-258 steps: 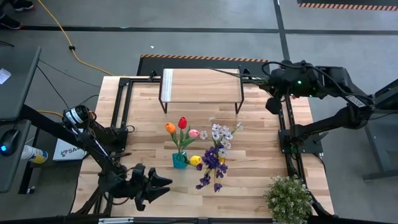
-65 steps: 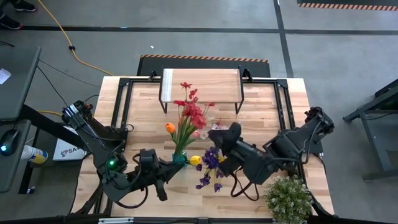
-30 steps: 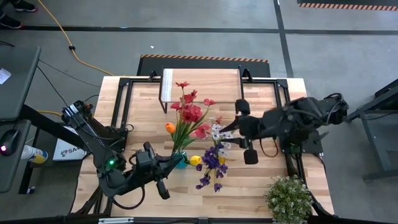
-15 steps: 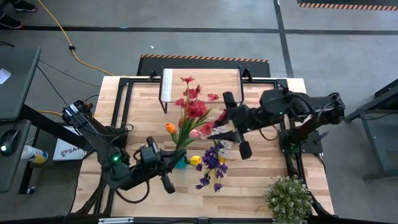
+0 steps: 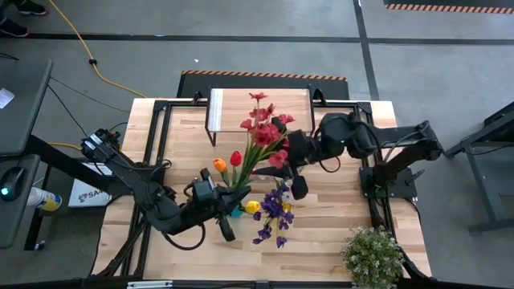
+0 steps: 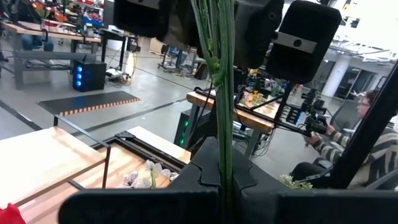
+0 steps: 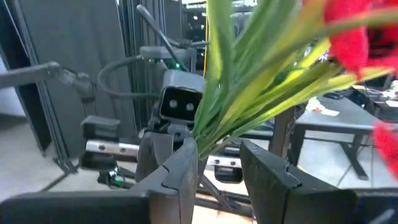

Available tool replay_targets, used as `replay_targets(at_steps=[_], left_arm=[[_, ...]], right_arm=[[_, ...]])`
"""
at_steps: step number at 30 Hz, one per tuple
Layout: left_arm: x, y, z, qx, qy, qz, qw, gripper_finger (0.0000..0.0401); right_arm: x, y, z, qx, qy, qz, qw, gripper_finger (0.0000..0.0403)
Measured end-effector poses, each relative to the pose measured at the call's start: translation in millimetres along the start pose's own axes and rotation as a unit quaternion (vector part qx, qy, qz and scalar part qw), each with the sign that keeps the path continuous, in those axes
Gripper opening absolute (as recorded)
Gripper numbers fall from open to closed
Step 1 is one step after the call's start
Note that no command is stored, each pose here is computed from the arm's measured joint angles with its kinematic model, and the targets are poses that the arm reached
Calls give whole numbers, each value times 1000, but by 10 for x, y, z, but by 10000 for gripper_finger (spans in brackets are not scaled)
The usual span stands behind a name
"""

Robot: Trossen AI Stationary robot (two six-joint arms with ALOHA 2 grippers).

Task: Pick and place flowers into a vace then onto a shelf
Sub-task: Put the red flowers into the yellow vase

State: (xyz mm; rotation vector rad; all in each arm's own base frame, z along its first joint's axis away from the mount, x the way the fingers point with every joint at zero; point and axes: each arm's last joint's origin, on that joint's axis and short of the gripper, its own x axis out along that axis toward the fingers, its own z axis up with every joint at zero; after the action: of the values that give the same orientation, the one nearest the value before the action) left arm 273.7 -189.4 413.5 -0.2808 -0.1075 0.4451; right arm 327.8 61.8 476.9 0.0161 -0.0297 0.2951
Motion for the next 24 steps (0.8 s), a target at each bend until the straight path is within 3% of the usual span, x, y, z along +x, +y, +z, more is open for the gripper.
replay_targets(at_steps=[11,24], left_arm=[[24,14,3,0,-2,6,1000,22],[127,57,14,-3,-1,-7,1000,22]], right_arm=[[44,-100,-72,43,-59,68,995,113],[44,-95,-68,42,-62,71,995,113]])
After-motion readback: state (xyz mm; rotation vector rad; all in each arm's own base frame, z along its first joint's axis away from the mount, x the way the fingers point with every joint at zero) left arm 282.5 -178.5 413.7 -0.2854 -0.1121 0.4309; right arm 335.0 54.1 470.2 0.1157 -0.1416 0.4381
